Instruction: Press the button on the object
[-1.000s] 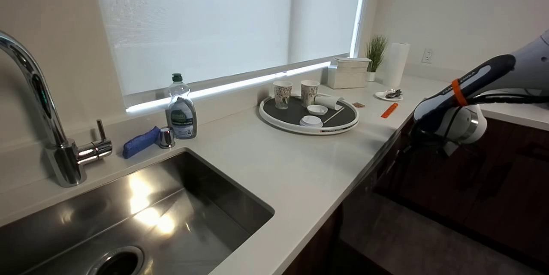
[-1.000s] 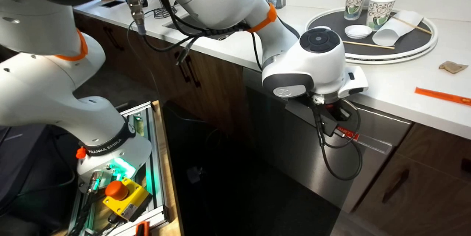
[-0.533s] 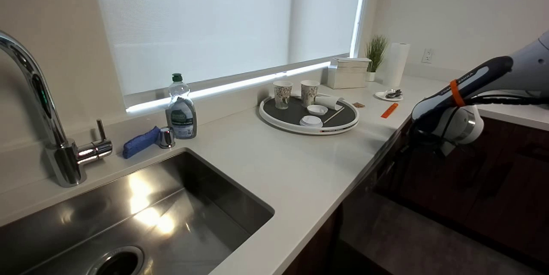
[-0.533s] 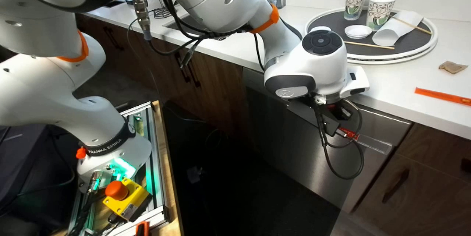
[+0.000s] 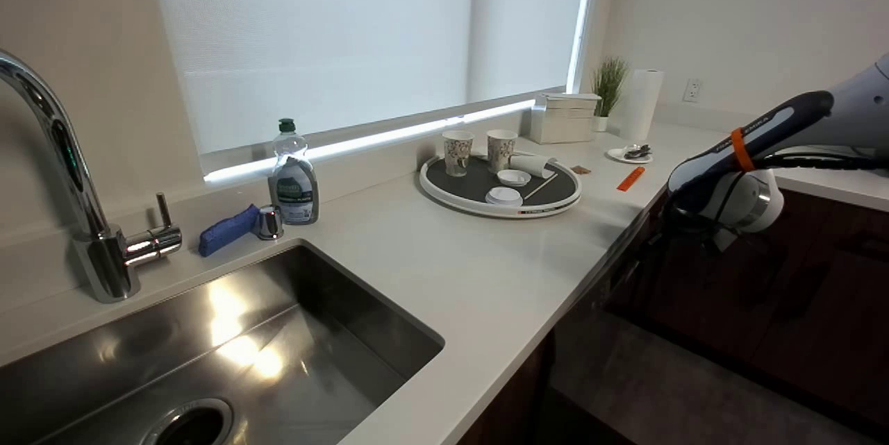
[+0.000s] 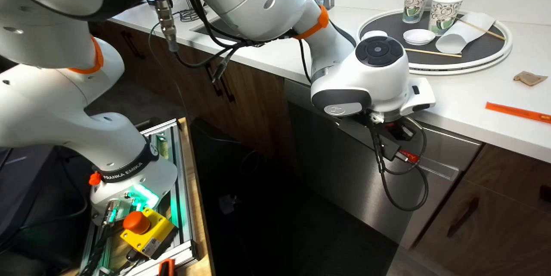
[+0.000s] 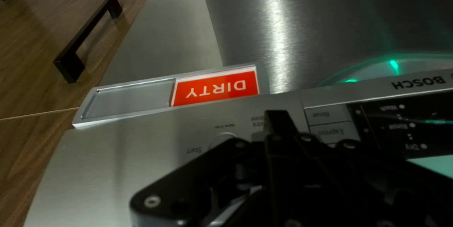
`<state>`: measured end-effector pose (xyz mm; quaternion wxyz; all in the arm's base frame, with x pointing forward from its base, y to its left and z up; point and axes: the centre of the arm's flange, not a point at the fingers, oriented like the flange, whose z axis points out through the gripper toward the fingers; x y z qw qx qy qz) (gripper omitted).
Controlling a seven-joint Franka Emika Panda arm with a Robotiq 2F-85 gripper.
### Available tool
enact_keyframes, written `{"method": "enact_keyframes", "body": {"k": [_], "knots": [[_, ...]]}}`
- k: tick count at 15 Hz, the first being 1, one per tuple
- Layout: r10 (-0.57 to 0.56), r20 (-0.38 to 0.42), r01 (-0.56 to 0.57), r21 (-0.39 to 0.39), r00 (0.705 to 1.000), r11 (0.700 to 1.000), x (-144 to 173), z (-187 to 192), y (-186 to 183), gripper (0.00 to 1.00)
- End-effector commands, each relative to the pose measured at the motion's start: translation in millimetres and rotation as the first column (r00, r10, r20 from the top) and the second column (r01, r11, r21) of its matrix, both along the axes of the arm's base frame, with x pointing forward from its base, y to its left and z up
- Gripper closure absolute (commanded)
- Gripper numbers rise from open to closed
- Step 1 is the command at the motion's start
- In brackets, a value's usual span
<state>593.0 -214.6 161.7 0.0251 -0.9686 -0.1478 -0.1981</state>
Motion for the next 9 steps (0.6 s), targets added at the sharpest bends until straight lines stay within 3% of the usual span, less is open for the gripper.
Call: {"method": "enact_keyframes", "body": {"k": [1, 9], "knots": [[0.011, 0.032, -0.011, 0.005, 0.999, 1.000, 2.1, -7.2, -3.4, 1.00], [0.015, 0.044, -0.016, 0.025, 0.999, 1.000, 1.6, -5.8, -4.7, 1.00]]}}
